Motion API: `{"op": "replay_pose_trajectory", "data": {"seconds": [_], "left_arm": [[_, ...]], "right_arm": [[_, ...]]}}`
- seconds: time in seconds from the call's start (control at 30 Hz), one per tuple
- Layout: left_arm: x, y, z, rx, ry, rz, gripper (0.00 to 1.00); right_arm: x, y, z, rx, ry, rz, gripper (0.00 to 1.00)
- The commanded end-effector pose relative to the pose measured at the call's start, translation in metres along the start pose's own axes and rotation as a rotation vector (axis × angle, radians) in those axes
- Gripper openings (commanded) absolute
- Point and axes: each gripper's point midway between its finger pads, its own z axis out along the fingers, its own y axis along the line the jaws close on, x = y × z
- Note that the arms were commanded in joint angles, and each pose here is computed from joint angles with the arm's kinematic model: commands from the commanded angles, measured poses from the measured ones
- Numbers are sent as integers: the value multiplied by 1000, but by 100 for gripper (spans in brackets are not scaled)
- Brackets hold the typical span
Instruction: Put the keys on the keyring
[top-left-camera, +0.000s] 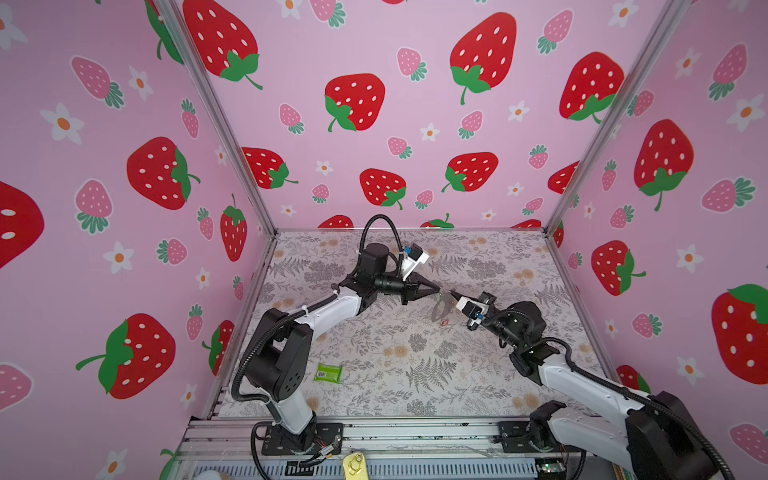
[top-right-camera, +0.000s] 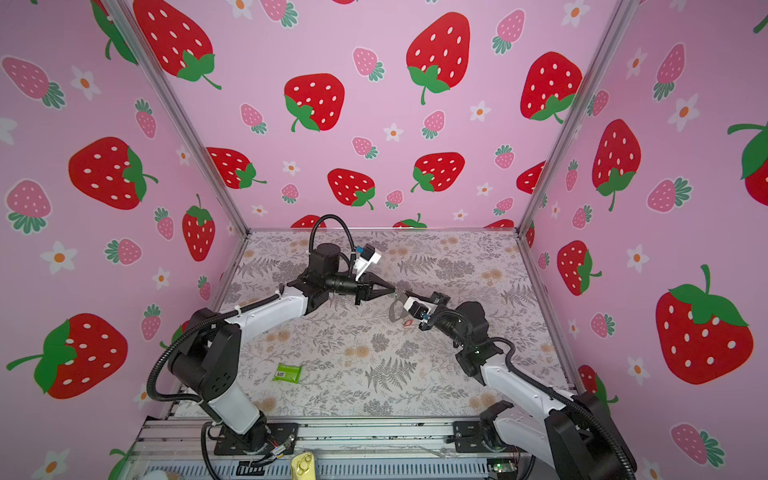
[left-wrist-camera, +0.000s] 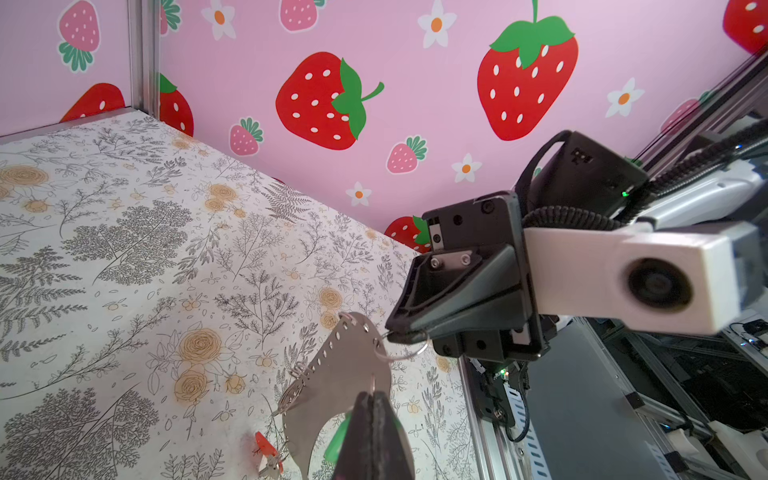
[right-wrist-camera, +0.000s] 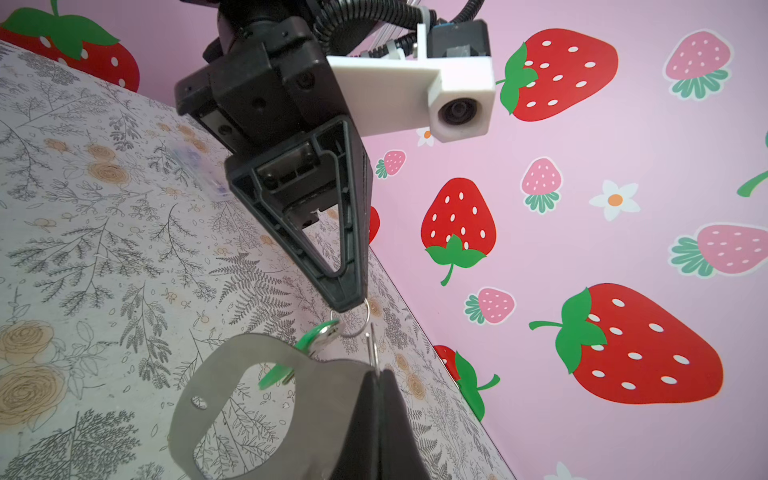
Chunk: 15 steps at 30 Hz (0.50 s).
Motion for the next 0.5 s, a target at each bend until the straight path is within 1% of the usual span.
{"op": "replay_pose_trajectory", "data": {"seconds": [0.0,0.47], "left_arm": [[-6,-7,2,45,-17,-3,0],[-5,-9,9,77,-17,-63,0]], "right_arm": [[-8,-5,-1,42,-24,-60,0],[-9,-8,-2,94,-19,-67,0]]}}
